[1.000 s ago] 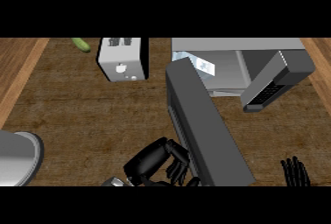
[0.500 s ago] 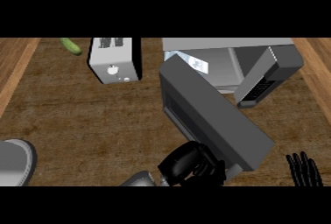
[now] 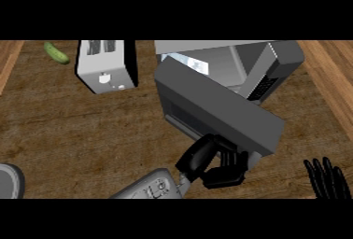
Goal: Pick up the milk, place it into the microwave and close the microwave
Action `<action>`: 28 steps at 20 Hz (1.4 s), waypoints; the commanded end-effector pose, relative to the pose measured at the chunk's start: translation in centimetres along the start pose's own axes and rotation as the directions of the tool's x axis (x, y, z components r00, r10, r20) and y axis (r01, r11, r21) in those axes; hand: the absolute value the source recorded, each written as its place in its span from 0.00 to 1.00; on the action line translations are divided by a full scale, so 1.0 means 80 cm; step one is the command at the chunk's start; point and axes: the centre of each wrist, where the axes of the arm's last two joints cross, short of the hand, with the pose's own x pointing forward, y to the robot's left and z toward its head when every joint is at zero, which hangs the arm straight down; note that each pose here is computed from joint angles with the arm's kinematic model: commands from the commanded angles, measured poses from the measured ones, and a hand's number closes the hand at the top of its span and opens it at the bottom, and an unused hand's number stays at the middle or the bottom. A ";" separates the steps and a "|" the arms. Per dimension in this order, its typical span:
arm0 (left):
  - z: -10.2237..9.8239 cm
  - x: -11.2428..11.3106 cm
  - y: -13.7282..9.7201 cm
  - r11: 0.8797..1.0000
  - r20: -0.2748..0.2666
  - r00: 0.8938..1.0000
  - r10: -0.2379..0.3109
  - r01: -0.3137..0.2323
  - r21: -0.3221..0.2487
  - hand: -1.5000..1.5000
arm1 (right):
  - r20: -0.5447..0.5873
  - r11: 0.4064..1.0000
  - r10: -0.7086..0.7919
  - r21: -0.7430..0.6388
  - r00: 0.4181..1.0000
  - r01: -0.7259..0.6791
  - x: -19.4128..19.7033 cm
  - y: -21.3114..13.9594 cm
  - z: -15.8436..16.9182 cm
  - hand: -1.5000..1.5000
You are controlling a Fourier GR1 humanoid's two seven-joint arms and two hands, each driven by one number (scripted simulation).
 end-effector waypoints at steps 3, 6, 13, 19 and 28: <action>-0.018 0.004 0.010 0.991 0.049 0.997 0.056 -0.061 0.122 0.00 | 0.041 0.995 -0.042 0.094 0.998 0.038 0.022 -0.002 -0.014 0.00; -0.033 0.005 0.030 0.973 0.054 0.998 0.037 -0.049 0.226 0.00 | 0.046 0.991 -0.071 0.113 0.996 0.065 0.030 0.004 -0.019 0.00; -0.062 0.027 0.061 0.938 0.090 0.992 0.090 -0.115 0.328 1.00 | 0.047 0.980 -0.111 0.172 0.993 0.102 0.046 0.011 -0.038 0.00; -0.078 0.038 0.084 0.907 0.129 0.981 0.145 -0.184 0.380 1.00 | 0.032 0.969 -0.140 0.207 0.990 0.131 0.061 0.015 -0.036 0.00; -0.098 0.041 0.110 0.883 0.155 0.979 0.132 -0.187 0.431 1.00 | 0.055 0.960 -0.152 0.246 0.987 0.134 0.082 0.012 -0.051 0.00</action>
